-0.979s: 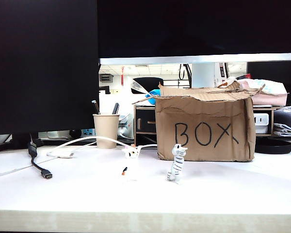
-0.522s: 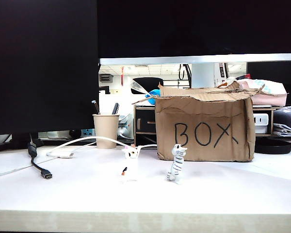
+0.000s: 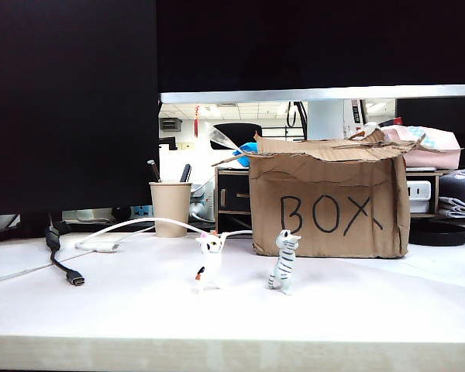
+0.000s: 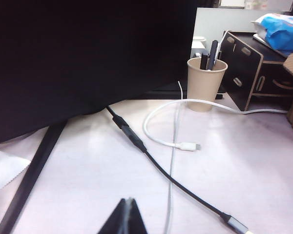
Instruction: Put the doll that is least similar in size compared to the others into the paper box.
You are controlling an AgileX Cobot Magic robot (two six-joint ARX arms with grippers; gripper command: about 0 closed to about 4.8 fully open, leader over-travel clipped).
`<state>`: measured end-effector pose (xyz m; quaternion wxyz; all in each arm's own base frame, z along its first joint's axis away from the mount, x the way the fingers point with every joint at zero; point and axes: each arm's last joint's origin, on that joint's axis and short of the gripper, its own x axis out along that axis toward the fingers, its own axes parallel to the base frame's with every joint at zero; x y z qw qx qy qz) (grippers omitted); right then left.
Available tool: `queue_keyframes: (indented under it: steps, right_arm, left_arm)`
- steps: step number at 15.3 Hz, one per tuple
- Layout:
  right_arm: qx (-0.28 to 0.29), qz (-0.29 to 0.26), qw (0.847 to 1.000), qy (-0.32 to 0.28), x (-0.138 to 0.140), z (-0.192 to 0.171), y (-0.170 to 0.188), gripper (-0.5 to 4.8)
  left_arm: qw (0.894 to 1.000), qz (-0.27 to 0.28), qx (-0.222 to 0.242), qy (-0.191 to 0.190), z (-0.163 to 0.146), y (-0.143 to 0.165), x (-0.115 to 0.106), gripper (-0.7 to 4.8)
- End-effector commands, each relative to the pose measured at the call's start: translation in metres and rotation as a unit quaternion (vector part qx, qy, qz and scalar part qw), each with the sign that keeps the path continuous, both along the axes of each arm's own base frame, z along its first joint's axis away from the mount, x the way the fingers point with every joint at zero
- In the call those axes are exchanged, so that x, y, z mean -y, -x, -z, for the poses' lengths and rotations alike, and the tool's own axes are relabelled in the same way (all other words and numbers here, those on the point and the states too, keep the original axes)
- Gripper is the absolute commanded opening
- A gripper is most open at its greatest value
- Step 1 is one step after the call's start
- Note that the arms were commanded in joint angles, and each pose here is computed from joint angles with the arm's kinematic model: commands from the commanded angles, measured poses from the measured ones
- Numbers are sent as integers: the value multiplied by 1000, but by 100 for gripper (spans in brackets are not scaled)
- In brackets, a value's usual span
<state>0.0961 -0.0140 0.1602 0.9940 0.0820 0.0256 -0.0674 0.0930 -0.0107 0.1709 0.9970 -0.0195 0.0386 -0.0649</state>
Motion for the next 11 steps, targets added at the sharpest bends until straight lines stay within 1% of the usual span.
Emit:
queue_keyframes:
  steps: [1,2,3,8,11]
  right_arm:
    - [8,-2,996,87,0,-3,0,-5]
    - [9,-9,994,112,-1,-4,0,-5]
    - [15,-20,992,124,-4,-5,-1,-5]
    - [24,-70,990,118,-13,-5,-1,-5]
    - [16,-85,992,90,-16,-3,-1,-5]
  left_arm:
    - [1000,0,7,0,-2,0,0,-5]
    - [1000,0,7,0,-2,0,0,-5]
    - [1000,0,7,0,-2,0,0,-5]
    - [1000,0,7,0,-2,0,0,-5]
    - [1000,0,7,0,-2,0,0,-5]
